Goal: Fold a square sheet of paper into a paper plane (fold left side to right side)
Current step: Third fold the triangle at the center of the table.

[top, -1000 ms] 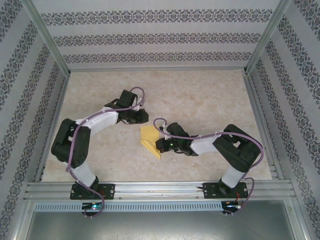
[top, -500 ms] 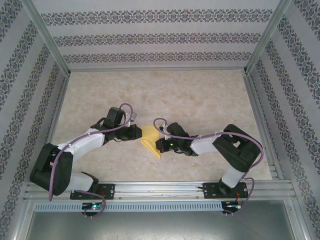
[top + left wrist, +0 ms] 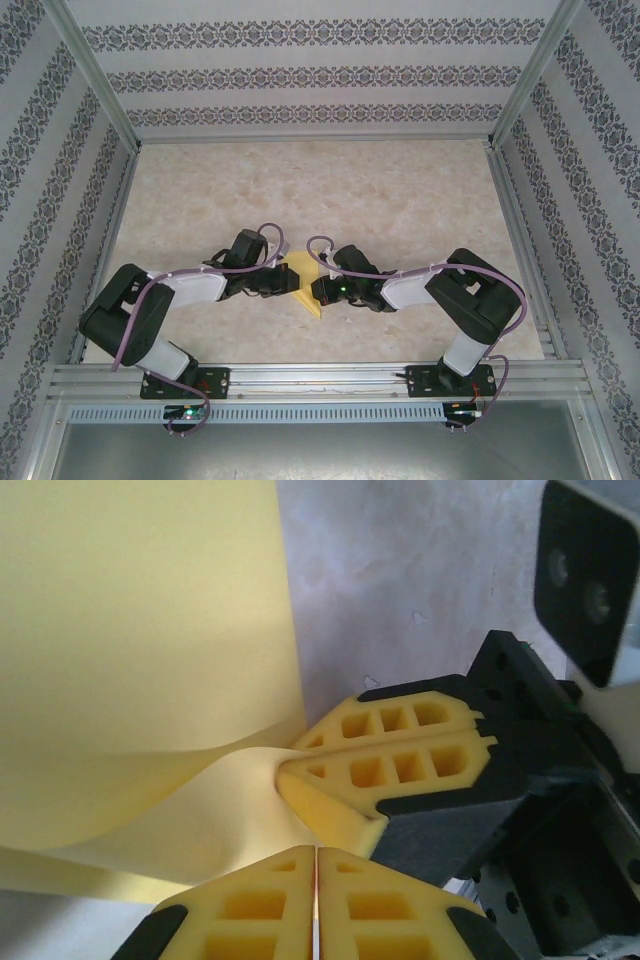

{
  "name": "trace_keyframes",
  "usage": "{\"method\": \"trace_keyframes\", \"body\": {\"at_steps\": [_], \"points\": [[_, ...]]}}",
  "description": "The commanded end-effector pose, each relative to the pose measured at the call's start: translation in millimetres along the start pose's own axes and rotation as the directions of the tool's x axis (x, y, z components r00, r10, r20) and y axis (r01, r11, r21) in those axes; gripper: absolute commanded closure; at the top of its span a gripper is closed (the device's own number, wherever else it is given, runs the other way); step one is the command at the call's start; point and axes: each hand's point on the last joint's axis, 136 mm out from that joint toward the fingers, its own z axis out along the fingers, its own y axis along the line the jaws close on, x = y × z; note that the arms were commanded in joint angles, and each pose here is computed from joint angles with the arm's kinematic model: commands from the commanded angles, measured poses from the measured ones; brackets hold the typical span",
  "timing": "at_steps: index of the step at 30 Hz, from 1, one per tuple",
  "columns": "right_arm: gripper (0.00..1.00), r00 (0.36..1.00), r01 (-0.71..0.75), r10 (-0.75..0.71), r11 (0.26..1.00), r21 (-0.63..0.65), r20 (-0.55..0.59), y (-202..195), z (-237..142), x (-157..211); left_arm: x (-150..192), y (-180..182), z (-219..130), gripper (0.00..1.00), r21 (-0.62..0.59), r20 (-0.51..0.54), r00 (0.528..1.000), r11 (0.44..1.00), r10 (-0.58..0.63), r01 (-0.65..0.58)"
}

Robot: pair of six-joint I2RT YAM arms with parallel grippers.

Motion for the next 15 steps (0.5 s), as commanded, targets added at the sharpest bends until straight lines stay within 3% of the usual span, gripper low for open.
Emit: {"method": "trace_keyframes", "body": {"at_steps": [1,15], "points": [[1.0,0.99,-0.045,0.062,0.991,0.128,-0.13,-38.2,4.7,44.5,-13.8,-13.4,4.8,0.91,0.039,0.037,0.999,0.999,0.035,-0.037],[1.0,0.989,-0.047,0.064,0.991,0.129,-0.134,-39.5,6.0,44.0,-8.9,7.7,17.1,0.91,-0.005,0.017,1.0,1.0,0.014,-0.014]]}}
